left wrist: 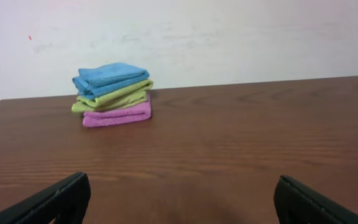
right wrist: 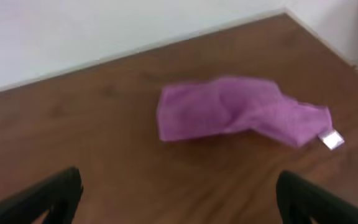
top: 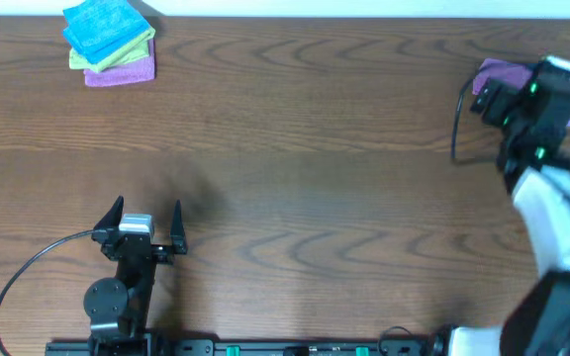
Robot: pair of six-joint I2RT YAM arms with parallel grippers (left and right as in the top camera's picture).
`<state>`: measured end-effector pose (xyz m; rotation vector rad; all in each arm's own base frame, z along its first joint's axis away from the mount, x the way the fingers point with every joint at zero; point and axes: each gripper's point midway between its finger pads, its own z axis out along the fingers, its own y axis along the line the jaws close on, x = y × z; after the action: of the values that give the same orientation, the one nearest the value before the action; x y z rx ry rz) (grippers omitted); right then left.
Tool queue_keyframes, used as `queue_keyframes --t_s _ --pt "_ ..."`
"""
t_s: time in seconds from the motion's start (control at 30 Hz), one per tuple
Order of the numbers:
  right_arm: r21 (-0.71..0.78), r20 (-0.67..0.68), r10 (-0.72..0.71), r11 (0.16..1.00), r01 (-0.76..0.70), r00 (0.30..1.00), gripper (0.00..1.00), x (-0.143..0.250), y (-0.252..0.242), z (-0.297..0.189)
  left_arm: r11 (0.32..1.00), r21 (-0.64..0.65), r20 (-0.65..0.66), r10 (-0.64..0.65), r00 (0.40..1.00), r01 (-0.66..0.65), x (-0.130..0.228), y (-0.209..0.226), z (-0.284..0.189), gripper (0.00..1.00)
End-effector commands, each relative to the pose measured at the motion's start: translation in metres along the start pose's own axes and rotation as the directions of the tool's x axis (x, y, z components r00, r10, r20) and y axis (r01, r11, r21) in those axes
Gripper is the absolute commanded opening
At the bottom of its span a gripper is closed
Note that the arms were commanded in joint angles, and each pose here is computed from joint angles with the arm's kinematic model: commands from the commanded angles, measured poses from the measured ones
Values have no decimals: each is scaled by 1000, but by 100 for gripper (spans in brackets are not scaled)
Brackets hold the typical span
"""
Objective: Fold the cloth
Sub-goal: 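Reach the right gripper to the crumpled purple cloth at the right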
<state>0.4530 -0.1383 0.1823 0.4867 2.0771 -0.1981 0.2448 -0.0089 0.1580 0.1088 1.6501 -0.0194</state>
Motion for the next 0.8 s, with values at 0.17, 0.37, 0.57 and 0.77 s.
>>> queue_keyframes --t_s 0.17,0.37,0.57,0.77 --pt "111 -141 100 990 -85 985 99 -20 -61 59 1000 12 -54 0 999 1 17 -3 0 95" --pt "108 -226 235 970 -216 945 99 2 -94 91 1000 12 -54 -1 999 1 17 -3 0 95" --pt "5 -309 375 920 -393 874 99 33 -103 112 1000 12 -54 0 999 1 17 -3 0 95" --pt "-120 -349 376 891 -438 859 99 33 -85 113 1000 12 -54 0 999 1 17 -3 0 95"
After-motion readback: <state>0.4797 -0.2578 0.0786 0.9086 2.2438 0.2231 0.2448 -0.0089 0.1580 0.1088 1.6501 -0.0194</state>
